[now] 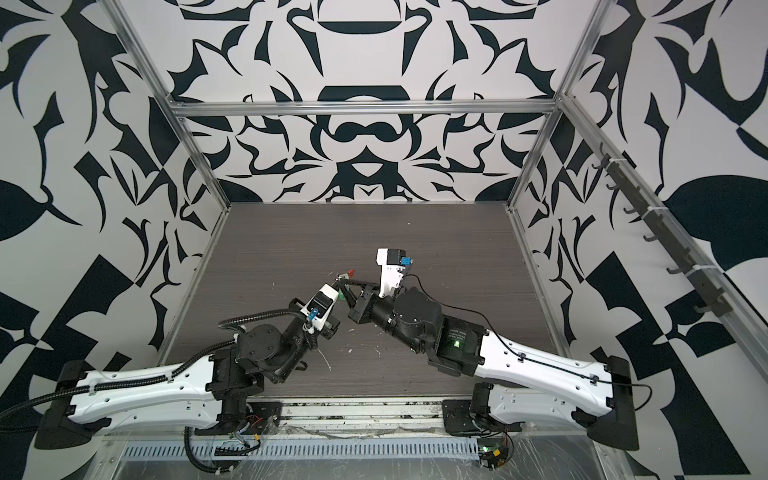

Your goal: Remove the keys from the keyring

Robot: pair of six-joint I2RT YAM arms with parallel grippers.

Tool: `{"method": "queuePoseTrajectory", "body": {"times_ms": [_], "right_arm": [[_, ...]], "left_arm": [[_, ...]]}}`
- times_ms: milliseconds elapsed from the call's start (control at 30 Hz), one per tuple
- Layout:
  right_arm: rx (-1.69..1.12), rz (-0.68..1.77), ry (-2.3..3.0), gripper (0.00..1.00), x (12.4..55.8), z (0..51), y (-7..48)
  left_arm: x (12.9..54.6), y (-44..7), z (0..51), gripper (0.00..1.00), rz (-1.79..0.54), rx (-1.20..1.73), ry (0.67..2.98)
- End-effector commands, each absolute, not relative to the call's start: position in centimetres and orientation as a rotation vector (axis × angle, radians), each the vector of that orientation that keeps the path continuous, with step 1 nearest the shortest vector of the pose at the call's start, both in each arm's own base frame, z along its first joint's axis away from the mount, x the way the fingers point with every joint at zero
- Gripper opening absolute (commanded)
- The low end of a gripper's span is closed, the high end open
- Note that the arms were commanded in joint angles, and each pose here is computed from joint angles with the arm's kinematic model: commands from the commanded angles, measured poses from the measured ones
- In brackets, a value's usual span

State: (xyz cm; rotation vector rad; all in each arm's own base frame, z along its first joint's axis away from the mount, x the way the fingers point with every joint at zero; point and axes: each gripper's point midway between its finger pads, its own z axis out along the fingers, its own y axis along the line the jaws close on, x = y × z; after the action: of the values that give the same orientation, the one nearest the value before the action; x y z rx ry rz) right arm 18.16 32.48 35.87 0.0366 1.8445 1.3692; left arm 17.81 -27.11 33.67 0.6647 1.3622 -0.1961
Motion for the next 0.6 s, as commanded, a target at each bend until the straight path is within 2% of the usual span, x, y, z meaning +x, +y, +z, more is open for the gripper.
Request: {"method": "queuePoseTrajectory", "body": {"times_ms": [0,267,567], "right_arm": [[0.049,1.392,1.811,0.0,18.0,36.9,32.3],[-0.028,1.345,1.841,0.0,17.3,37.1,31.5],[-0.261,1.284,1.89,0.0,15.8,38.3,30.9]], "left_arm": [[17.6,-26.7,34.0,0.0,-0.238,0.645,1.36],[16.2,-27.3,33.2,0.0,-0.331,0.758,1.397],[13.6,-27.7,32.3,0.0,-0.479,0.914,1.423]]}}
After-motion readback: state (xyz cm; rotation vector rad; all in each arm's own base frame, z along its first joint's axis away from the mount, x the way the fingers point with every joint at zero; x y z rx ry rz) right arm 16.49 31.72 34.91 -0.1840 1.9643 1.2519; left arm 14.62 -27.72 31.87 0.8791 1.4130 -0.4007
